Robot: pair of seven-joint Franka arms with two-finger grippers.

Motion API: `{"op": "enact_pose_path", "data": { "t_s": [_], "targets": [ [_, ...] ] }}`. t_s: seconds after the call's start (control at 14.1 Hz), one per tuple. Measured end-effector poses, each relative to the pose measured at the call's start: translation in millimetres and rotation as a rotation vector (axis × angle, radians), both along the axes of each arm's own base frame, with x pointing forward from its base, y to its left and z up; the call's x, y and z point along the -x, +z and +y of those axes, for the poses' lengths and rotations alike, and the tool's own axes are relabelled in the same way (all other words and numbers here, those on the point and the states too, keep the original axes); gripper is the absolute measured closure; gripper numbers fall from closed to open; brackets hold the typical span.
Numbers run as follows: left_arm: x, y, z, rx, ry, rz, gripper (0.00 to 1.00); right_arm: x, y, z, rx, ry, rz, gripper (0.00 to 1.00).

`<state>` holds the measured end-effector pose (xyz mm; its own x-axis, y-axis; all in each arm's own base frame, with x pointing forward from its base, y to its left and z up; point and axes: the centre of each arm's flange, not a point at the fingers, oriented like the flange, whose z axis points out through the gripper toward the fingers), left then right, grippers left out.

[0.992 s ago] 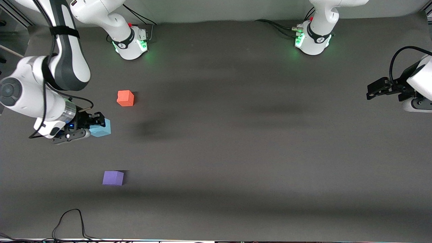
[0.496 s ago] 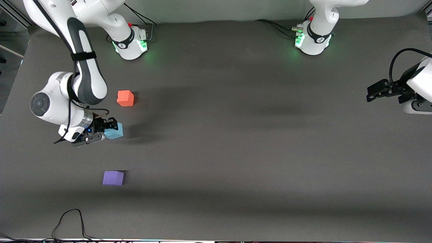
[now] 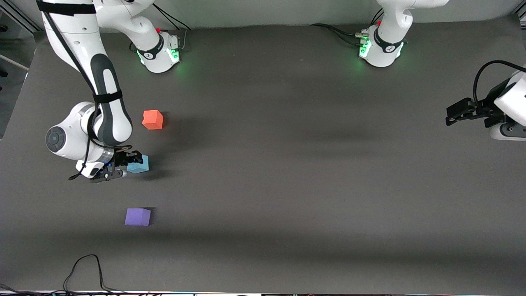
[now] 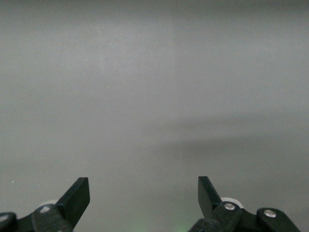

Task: Place blue block between orange and purple blocks
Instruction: 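Lower the blue cube between the orange and purple cubes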

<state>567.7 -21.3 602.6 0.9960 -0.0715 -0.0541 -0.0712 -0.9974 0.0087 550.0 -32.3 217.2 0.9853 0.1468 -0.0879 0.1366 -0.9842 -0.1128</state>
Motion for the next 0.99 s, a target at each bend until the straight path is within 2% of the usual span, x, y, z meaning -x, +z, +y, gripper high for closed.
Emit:
{"op": "enact_pose_path", "data": {
  "t_s": [0.28, 0.85, 0.92, 0.99],
  "targets": [
    [-0.2, -0.3, 0.0, 0.000, 0.000, 0.000, 0.00, -0.3, -0.9, 1.9, -0.020, -0.030, -0.006, 0.49],
    [-1.8, 0.8, -0.1, 0.000, 0.000, -0.014, 0.00, 1.0, -10.2, 8.4, -0.013, -0.109, 0.016, 0.49],
    [-1.9, 0.9, -0.1, 0.000, 0.000, -0.015, 0.00, 1.2, -10.8, 8.6, -0.012, -0.118, 0.019, 0.44],
    [-2.0, 0.9, -0.1, 0.000, 0.000, -0.015, 0.00, 1.8, -12.8, 8.8, -0.009, -0.122, 0.023, 0.34]
  ]
}}
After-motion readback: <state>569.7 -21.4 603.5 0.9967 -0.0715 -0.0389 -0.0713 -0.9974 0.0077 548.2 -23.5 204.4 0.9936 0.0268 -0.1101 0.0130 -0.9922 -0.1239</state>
